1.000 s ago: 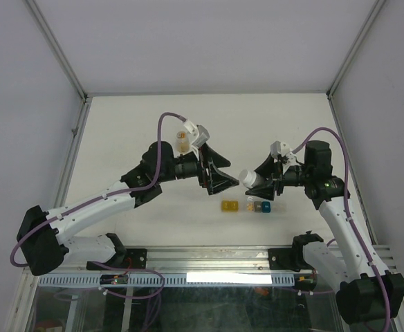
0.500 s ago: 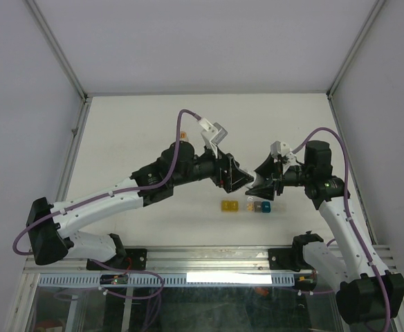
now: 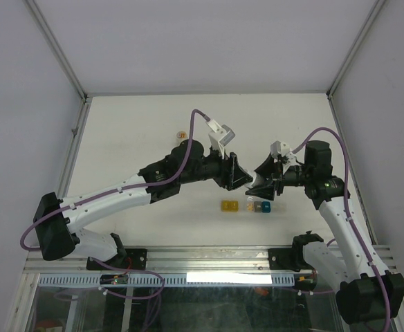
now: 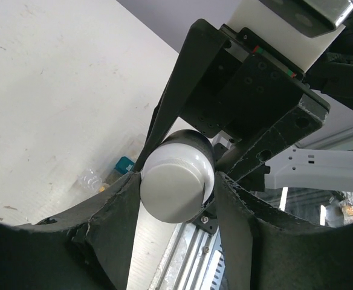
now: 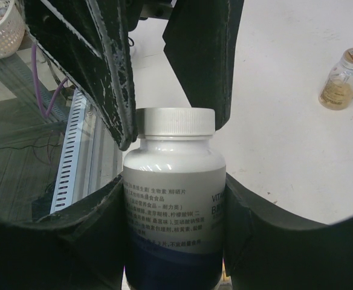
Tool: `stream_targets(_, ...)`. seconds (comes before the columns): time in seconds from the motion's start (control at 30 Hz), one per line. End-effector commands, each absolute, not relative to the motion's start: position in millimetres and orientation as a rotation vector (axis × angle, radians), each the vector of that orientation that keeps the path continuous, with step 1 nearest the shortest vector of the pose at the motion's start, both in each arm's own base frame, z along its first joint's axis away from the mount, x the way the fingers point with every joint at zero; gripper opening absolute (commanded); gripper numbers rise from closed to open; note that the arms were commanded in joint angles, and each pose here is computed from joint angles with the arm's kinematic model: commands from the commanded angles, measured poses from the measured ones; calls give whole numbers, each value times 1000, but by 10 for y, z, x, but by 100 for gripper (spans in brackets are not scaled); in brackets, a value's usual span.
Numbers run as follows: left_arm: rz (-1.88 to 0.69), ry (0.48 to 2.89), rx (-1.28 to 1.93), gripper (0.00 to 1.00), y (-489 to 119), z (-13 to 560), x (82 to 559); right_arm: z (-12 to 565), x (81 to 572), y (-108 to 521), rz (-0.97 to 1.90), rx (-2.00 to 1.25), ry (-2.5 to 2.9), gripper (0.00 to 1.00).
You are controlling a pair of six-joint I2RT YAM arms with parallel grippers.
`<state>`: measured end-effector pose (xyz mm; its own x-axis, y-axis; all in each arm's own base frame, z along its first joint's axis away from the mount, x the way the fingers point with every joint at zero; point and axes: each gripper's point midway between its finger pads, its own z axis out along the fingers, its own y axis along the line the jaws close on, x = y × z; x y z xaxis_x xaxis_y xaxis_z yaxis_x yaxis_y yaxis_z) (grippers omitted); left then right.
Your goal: Sort the pills into containers
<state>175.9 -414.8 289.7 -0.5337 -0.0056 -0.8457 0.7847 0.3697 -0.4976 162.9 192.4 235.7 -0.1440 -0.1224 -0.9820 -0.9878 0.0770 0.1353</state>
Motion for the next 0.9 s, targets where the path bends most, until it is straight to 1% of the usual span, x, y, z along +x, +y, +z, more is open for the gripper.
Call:
stream_targets(0.0, -1308, 1741, 713, 49, -4210, 3211, 1679, 2554, 1644, 1938, 1153, -1225, 1336, 0)
stream_targets(0.13, -1310, 1744, 753, 48, -4219, 3199, 1642, 2555, 1645, 1937, 1152, -1225, 1336, 0)
stream_targets(0.23, -1311, 1733, 798, 45, -4227, 3205, 1606, 2552, 1643, 1937, 1153, -1225, 1336, 0)
stream_targets(0.37, -1320, 1679, 934, 31, -4235, 3168, 1520, 2556, 1641, 1937, 1153, -1226, 1334, 0)
stream_targets(0.47, -1375, 1549, 1164, 26, -4205, 3120, 1350, 2554, 1638, 1938, 1156, -1225, 1335, 0)
stream_targets(0.57, -1392, 1373, 1366, 25, -4137, 3072, 1259, 2555, 1639, 1938, 1155, -1226, 1334, 0)
stream_targets(0.63, -1363, 1262, 1462, 26, -4102, 3061, 1266, 2558, 1636, 1938, 1155, -1227, 1332, 0)
stream_targets(0.67, -1343, 1227, 1488, 29, -4092, 3074, 1291, 2556, 1638, 1938, 1154, -1226, 1333, 0)
stream_targets(0.7, -1321, 1220, 1495, 34, -4074, 3085, 1347, 2556, 1640, 1937, 1153, -1226, 1334, 0)
stream_targets(0.73, -1306, 1217, 1484, 43, -4063, 3131, 1408, 2554, 1639, 1937, 1154, -1226, 1335, 0)
stream_targets(0.8, -1276, 1236, 1429, 65, -4046, 3251, 1539, 2553, 1644, 1938, 1153, -1225, 1336, 0)
stream_targets(0.87, -1237, 1269, 1341, 84, -4029, 3379, 1649, 2552, 1643, 1938, 1154, -1225, 1337, 0)
